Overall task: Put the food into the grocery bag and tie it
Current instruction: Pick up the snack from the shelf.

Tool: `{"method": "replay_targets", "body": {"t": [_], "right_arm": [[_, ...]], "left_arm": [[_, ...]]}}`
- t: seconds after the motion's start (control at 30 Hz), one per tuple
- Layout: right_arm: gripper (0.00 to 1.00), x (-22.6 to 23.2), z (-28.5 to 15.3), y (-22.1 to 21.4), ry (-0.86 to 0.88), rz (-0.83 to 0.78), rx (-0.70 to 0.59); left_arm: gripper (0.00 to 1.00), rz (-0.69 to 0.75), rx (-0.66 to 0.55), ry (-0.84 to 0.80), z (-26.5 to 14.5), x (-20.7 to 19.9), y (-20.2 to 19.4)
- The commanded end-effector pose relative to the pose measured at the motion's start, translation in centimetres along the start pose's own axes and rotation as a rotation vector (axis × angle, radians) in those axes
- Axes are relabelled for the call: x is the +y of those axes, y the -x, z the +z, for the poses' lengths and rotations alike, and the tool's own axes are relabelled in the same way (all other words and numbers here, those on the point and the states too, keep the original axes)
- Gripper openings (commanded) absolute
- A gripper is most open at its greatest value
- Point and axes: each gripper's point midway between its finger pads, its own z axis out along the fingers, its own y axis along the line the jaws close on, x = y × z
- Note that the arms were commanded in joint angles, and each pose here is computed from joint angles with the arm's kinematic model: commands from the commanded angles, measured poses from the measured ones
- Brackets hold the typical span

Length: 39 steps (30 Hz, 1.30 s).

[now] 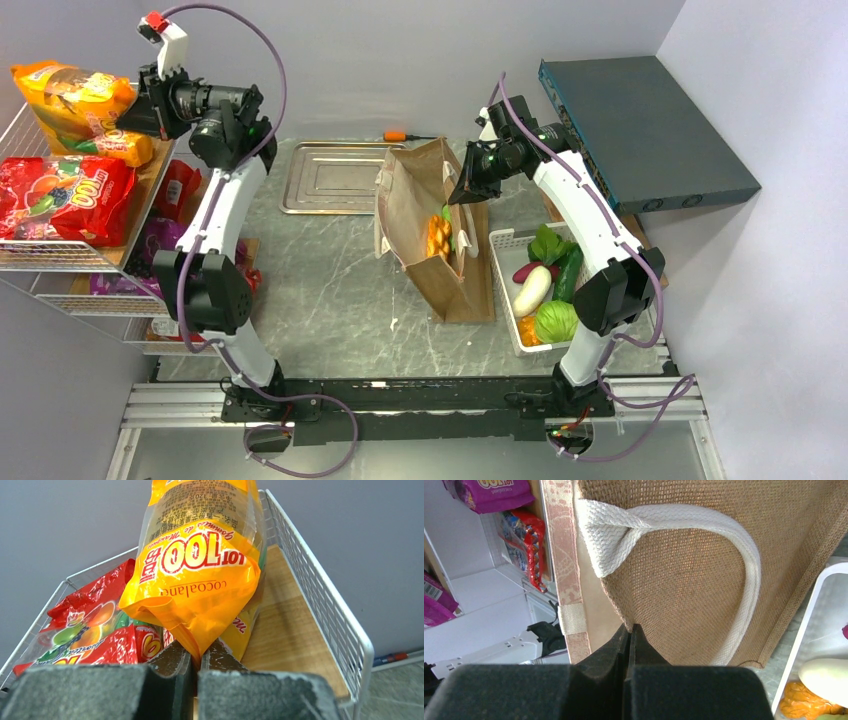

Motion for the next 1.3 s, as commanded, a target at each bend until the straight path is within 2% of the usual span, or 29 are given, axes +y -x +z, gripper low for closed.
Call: {"method": "replay_targets", "body": {"t": [0.0,0.3,0.73,0.93,1.27], "right_arm": [[0.00,1.4,-1.8,0.7,0.027,-0.034,-0.067],[0.00,1.2,-2.5,1.1,0.006,-0.049,-0.106],[0.00,0.9,-3.8,0.6,-0.012,-0.038,-0.152],[0.00,0.0,-4.2,-0.1,-0.036,-0.030,-0.164],[0.00,-0.8,-3.5,-1.1,-0.024,0.007,-0.182]], "left_arm": [[0.00,-0.177,0.083,-0.096,-2.1,1.6,-1.2],[0.00,-0.137,0.034,-0.251,-6.3,2.0,-0.7],[0.00,-0.086,-0.066,-0.524,-13.1,3.1,2.0],[0.00,-0.079,-0.091,-0.595,-14.5,4.0,2.3],[0.00,0.022,-0.163,-0.694,-16.9,4.2,1.0]]}}
